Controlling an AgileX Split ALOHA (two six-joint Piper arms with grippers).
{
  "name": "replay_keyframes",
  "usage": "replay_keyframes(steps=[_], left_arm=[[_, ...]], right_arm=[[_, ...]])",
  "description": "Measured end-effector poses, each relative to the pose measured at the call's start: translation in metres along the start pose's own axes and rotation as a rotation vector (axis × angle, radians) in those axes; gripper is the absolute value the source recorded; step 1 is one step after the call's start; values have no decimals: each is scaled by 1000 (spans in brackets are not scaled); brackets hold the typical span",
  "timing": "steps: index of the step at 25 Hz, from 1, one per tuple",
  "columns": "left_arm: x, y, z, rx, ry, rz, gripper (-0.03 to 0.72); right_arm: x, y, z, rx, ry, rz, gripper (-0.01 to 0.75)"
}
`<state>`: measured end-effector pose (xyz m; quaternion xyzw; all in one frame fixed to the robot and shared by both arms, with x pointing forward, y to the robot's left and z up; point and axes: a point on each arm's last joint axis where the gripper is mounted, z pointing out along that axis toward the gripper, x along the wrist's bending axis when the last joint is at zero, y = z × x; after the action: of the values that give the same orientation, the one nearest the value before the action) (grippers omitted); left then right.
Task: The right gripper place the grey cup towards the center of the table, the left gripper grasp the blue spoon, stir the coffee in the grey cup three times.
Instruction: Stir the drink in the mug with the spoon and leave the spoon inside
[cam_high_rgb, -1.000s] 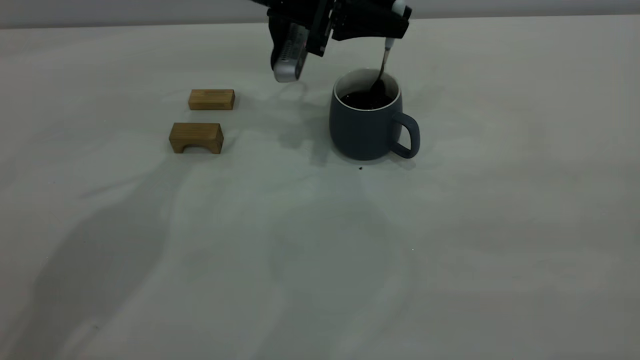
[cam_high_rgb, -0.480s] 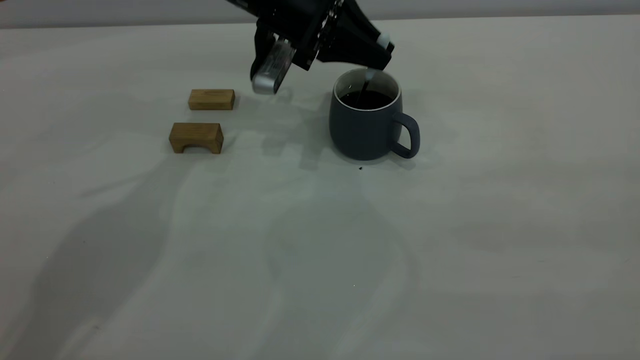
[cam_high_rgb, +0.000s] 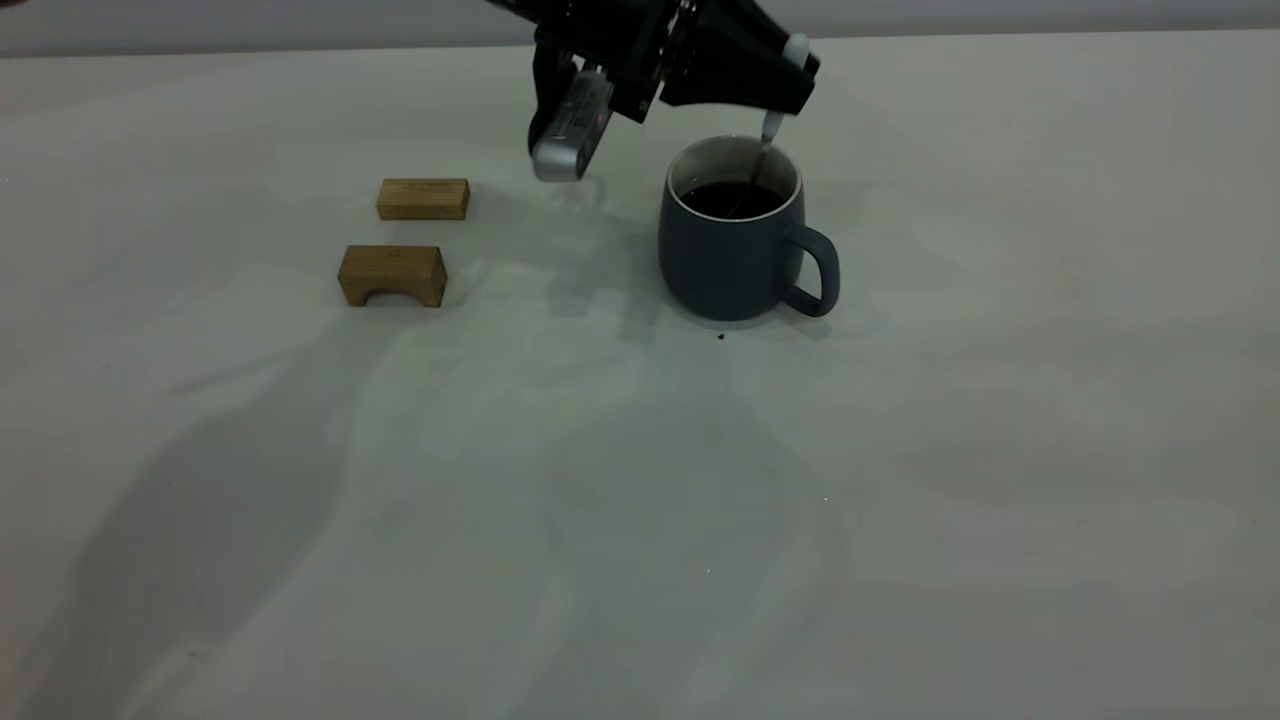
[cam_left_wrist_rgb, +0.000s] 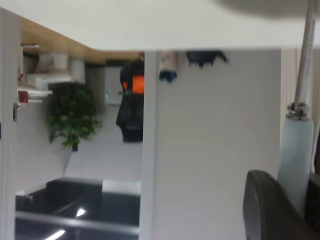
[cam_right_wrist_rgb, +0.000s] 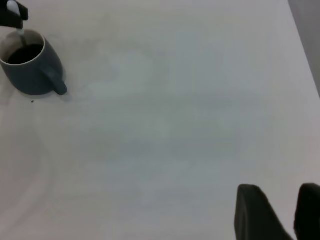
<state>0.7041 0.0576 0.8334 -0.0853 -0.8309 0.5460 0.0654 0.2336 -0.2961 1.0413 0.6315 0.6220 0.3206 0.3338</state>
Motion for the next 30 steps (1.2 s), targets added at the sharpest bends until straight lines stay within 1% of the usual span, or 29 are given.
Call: replay_keyframes(steps=[2, 4, 7, 9, 12, 15, 17, 20, 25, 28, 30], left_arm=[[0, 2, -3, -46, 10, -19, 148], [-3, 3, -8, -90, 11, -3, 148], [-7, 1, -17, -116, 1, 73, 148], [-8, -1, -18, -98, -7, 145, 147], [-10, -6, -14, -23, -31, 187, 147], [-10, -7, -5, 40, -44, 157, 147], [-8, -5, 1, 49, -34, 114, 147], [-6, 1, 6, 24, -12, 33, 147], [-5, 7, 4, -27, 2, -29, 147], [-6, 11, -3, -40, -5, -22, 147], [-7, 13, -5, -52, -4, 33, 147]], right_arm=[[0, 0, 0, 0, 0, 0, 238], [0, 0, 0, 0, 0, 0, 238], [0, 0, 0, 0, 0, 0, 238], [0, 0, 0, 0, 0, 0, 238], [0, 0, 0, 0, 0, 0, 238], [0, 0, 0, 0, 0, 0, 238], [0, 0, 0, 0, 0, 0, 238], [0, 0, 0, 0, 0, 0, 238], [0, 0, 0, 0, 0, 0, 238], [0, 0, 0, 0, 0, 0, 238], [0, 0, 0, 0, 0, 0, 238]])
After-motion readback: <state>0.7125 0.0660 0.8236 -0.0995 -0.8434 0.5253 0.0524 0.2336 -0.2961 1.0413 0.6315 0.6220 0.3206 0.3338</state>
